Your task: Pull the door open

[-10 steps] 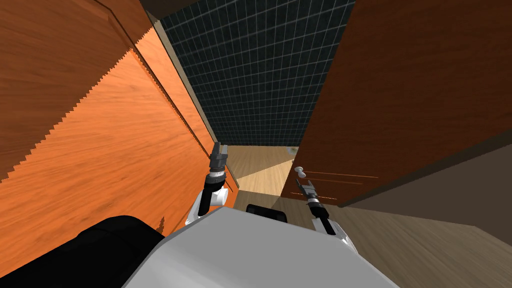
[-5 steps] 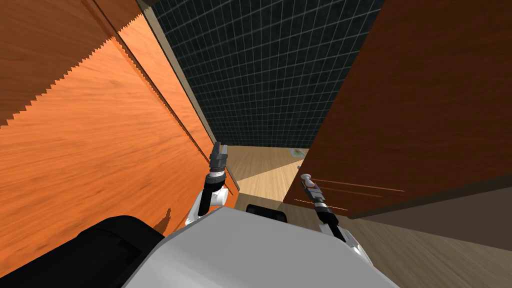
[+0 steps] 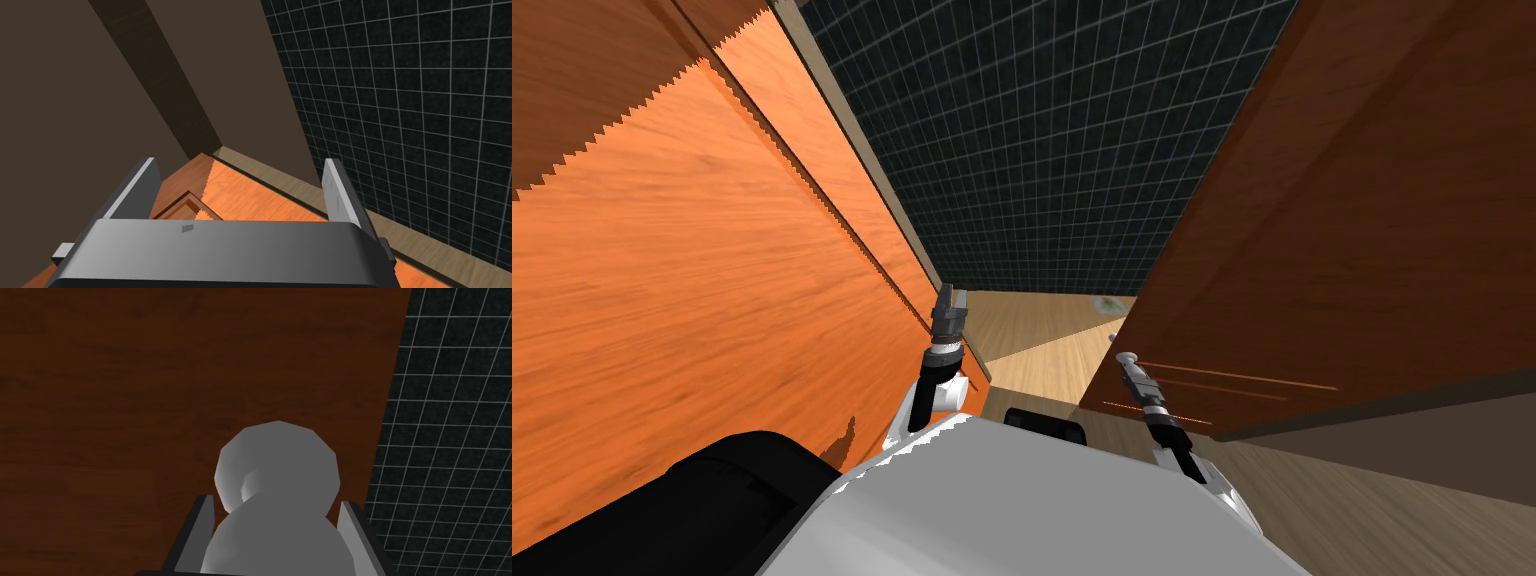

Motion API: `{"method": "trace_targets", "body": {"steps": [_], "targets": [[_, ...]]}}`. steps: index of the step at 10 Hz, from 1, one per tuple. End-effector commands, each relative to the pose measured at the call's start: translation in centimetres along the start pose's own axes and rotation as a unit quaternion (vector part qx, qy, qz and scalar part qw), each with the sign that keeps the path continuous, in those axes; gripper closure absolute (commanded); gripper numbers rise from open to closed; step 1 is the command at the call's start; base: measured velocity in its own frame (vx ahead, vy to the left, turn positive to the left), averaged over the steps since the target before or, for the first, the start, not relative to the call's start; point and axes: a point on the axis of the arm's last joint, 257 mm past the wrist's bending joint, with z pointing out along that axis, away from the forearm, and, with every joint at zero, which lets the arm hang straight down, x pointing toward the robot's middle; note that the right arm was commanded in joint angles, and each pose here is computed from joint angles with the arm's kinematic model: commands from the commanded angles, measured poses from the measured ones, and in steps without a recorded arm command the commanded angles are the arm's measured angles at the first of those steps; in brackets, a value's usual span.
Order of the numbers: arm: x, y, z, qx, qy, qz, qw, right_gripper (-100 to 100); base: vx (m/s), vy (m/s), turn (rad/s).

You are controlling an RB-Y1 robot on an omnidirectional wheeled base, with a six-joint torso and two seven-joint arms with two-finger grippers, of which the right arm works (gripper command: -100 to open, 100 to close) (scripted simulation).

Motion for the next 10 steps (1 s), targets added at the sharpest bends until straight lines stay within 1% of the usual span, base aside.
{"method": "trace_targets", "body": {"steps": [1,3,5,8,10], "targets": [[0.10,0.21,-0.06,-0.001,0.000,0.002,1.0000,100,-0.011,-0.001,0.001],[0.10,0.21,-0.06,-0.001,0.000,0.002,1.0000,100,-0.003,0.000,-0.002],[-0.05,-0.07,0.04,0.004,-0.002,0.034,0.9994,100,-0.040,-0.020,0.067],[-0.18,-0.15,0.14,0.006,-0.004,0.062,0.9980,100,-0.046,-0.019,0.037],[-0.27,-0.21,0.21,0.008,-0.006,0.083,0.9965,100,-0.040,-0.013,0.038]]}}
